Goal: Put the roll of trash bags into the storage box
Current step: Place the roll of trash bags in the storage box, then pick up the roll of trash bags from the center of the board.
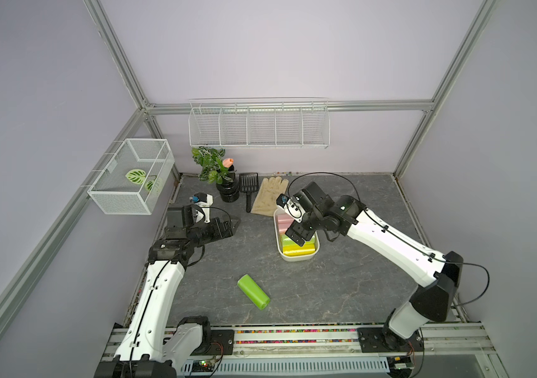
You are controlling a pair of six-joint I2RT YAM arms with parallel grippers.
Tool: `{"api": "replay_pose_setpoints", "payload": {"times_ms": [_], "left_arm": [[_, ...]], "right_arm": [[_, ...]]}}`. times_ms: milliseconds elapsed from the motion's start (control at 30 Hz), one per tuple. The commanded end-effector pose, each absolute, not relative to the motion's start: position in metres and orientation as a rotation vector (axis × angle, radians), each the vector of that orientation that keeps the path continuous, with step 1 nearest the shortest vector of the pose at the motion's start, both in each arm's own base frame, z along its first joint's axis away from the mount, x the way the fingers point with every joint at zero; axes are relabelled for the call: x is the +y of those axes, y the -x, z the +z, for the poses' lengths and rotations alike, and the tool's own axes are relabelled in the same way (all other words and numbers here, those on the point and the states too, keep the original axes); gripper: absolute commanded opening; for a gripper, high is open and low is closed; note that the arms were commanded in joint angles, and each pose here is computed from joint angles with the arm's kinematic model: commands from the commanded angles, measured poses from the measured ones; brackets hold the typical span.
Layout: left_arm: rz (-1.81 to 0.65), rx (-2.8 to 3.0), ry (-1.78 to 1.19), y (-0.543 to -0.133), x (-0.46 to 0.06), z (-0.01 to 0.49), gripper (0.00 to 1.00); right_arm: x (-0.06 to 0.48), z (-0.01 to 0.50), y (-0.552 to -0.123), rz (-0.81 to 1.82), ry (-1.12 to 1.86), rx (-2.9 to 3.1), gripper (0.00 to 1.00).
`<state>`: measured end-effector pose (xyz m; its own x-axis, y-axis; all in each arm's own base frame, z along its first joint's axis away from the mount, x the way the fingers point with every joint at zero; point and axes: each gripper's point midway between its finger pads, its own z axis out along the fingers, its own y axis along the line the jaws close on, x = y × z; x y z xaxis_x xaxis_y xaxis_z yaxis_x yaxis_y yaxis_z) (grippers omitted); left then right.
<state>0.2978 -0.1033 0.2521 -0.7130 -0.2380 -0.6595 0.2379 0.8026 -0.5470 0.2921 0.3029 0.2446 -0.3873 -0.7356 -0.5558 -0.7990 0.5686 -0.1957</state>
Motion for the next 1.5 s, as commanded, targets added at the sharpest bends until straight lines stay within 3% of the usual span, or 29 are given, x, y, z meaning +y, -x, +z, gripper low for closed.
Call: {"api": "replay_pose_setpoints", "payload": {"times_ms": [0, 133, 267, 333, 367, 400, 800, 1033, 1467], "left_arm": [[-0.761, 2.178, 0.006, -0.299, -0.095, 0.267, 1.00], [-0.721, 2.159, 0.026, -0.298, -0.088, 0.271, 1.00], [-0.686, 2.140, 0.042, -0.297, -0.083, 0.276, 1.00], [-0.669, 2.135, 0.058, -0.297, -0.079, 0.277, 1.00], [-0.657, 2.135, 0.068, -0.297, -0.077, 0.278, 1.00], [-0.647, 2.134, 0.085, -0.297, -0.075, 0.279, 1.00], [-0.559, 2.155, 0.227, -0.296, -0.056, 0.272, 1.00], [-0.606, 2.146, 0.203, -0.293, -0.063, 0.275, 1.00], [-0.635, 2.140, 0.176, -0.294, -0.068, 0.277, 1.00]], "right_arm": [[0.299, 0.262, -0.275, 0.267, 1.039, 2.146, 0.98], [0.294, 0.278, -0.278, 0.532, 0.745, 2.057, 0.98], [0.318, 0.246, -0.267, 0.456, 0.778, 2.200, 0.83], [0.335, 0.232, -0.253, 0.482, 0.756, 2.273, 0.87], [0.348, 0.224, -0.245, 0.519, 0.743, 2.295, 0.98], [0.360, 0.217, -0.236, 0.542, 0.738, 2.305, 0.98], [0.435, 0.149, -0.189, 0.397, 0.914, 2.433, 0.90], [0.439, 0.122, -0.183, 0.329, 0.978, 2.494, 0.82], [0.445, 0.055, -0.154, 0.073, 1.240, 2.556, 0.84]]}}
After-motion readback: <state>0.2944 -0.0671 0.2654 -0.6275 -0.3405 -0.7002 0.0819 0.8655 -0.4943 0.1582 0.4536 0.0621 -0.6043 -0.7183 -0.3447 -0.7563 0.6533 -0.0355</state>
